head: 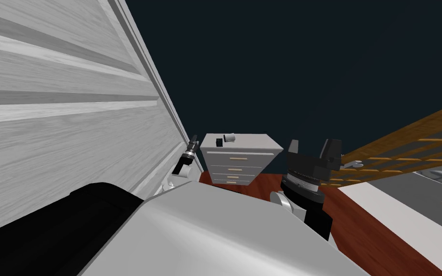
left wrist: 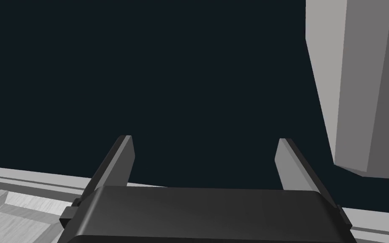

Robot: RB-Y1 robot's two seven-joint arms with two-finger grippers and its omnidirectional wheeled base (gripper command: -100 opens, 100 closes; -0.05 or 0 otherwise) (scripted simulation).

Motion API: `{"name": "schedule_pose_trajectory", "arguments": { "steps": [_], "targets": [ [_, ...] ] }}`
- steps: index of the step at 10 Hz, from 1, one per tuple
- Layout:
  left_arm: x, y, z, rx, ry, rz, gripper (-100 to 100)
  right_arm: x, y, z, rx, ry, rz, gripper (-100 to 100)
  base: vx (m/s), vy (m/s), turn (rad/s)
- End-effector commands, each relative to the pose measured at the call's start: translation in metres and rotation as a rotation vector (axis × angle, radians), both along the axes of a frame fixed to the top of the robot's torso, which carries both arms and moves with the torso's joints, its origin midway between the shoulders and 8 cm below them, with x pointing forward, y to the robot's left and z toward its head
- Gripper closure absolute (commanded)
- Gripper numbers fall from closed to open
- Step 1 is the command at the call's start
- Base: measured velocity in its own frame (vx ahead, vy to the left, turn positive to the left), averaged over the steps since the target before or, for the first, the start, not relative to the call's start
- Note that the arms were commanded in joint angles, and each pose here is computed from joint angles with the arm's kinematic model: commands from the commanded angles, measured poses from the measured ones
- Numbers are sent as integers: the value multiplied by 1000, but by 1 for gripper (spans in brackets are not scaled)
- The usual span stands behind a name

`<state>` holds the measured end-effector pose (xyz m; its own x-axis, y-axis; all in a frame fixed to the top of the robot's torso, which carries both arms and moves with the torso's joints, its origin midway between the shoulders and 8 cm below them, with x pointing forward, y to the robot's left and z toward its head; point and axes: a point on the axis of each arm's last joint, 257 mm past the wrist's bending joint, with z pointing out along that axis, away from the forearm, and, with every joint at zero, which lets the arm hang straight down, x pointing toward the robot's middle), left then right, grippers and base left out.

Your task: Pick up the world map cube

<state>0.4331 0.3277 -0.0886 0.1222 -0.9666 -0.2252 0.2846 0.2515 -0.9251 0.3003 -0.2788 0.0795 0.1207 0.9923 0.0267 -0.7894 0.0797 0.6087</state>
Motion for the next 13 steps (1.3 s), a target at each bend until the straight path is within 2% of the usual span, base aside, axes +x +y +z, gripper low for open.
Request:
{"name": "schedule_pose_trajectory", "arguments": {
  "steps": [1, 2, 4, 5, 7, 8, 9, 10, 12, 13],
  "targets": [
    [5, 4, -6, 2, 29, 6, -100, 0, 0, 0, 0, 0, 0, 0, -11, 1, -7],
    [15, 13, -13, 35, 64, 14, -100, 0, 0, 0, 0, 0, 0, 0, -24, 6, 52],
    [17, 15, -22, 31, 101, 22, -100, 0, 0, 0, 0, 0, 0, 0, -20, 5, 17],
    [28, 26, -28, 64, 138, 34, -100, 0, 0, 0, 0, 0, 0, 0, -24, 7, 63],
    [29, 29, -38, 60, 175, 43, -100, 0, 0, 0, 0, 0, 0, 0, -24, 3, 13],
    [40, 42, -43, 94, 210, 58, -100, 0, 0, 0, 0, 0, 0, 0, -29, 5, 50],
    [40, 44, -51, 90, 243, 66, -100, 0, 0, 0, 0, 0, 0, 0, -32, 5, 40],
    [50, 58, -51, 126, 268, 82, -100, 0, 0, 0, 0, 0, 0, 0, -48, 3, 70],
    [50, 63, -67, 119, 326, 96, -100, 0, 0, 0, 0, 0, 0, 0, -26, 1, 11],
    [60, 79, -66, 154, 349, 116, -100, 0, 0, 0, 0, 0, 0, 0, -24, 2, 57]
  ]
}}
